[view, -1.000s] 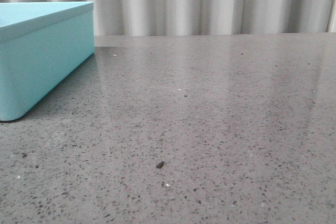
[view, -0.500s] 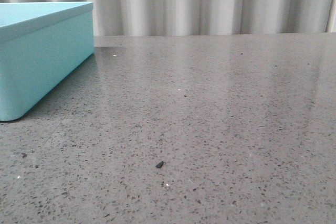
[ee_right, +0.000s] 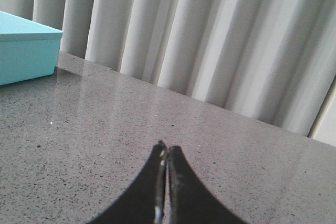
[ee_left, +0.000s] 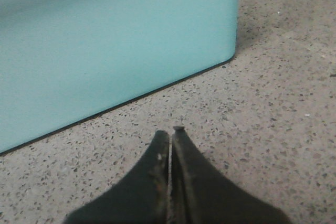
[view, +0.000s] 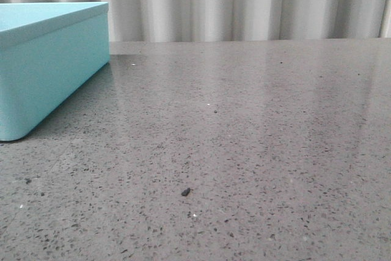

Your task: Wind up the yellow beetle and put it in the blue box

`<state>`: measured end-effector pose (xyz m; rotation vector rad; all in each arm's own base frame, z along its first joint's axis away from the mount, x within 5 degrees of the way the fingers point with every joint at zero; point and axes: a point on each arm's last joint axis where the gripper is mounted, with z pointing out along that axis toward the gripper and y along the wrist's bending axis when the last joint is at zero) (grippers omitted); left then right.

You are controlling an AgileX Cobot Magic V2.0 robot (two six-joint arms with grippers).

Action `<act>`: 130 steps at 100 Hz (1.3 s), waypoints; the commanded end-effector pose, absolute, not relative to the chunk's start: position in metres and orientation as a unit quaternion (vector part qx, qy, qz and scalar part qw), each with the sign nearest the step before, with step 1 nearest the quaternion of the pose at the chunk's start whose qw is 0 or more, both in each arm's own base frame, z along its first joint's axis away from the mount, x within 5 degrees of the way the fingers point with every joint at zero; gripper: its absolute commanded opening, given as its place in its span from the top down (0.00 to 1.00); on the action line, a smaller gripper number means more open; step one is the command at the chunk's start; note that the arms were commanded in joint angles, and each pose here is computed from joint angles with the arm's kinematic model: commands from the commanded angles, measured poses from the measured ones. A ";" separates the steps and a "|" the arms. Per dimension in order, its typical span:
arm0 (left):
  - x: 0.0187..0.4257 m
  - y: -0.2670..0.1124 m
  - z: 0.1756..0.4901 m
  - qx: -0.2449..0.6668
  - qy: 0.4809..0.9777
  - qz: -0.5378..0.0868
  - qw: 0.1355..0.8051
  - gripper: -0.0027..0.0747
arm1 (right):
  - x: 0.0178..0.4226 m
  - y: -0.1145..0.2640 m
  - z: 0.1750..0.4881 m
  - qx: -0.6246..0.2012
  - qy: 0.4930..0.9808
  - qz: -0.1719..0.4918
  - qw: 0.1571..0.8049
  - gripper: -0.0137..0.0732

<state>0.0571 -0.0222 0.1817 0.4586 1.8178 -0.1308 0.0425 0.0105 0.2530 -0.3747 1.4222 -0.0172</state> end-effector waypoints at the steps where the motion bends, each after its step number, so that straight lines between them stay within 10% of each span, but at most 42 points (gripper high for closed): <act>1: 0.059 -0.022 0.178 0.187 0.776 -0.062 0.600 0.99 | 0.037 0.009 0.269 -0.164 0.607 -0.010 0.777 0.89; 77: 0.059 -0.022 0.178 0.186 0.775 -0.062 0.601 0.99 | 0.034 0.009 0.279 -0.151 0.566 -0.006 0.811 0.89; 130: 0.059 -0.022 0.178 0.186 0.775 -0.062 0.601 0.99 | 0.050 0.012 0.219 -0.156 0.671 0.002 0.725 0.89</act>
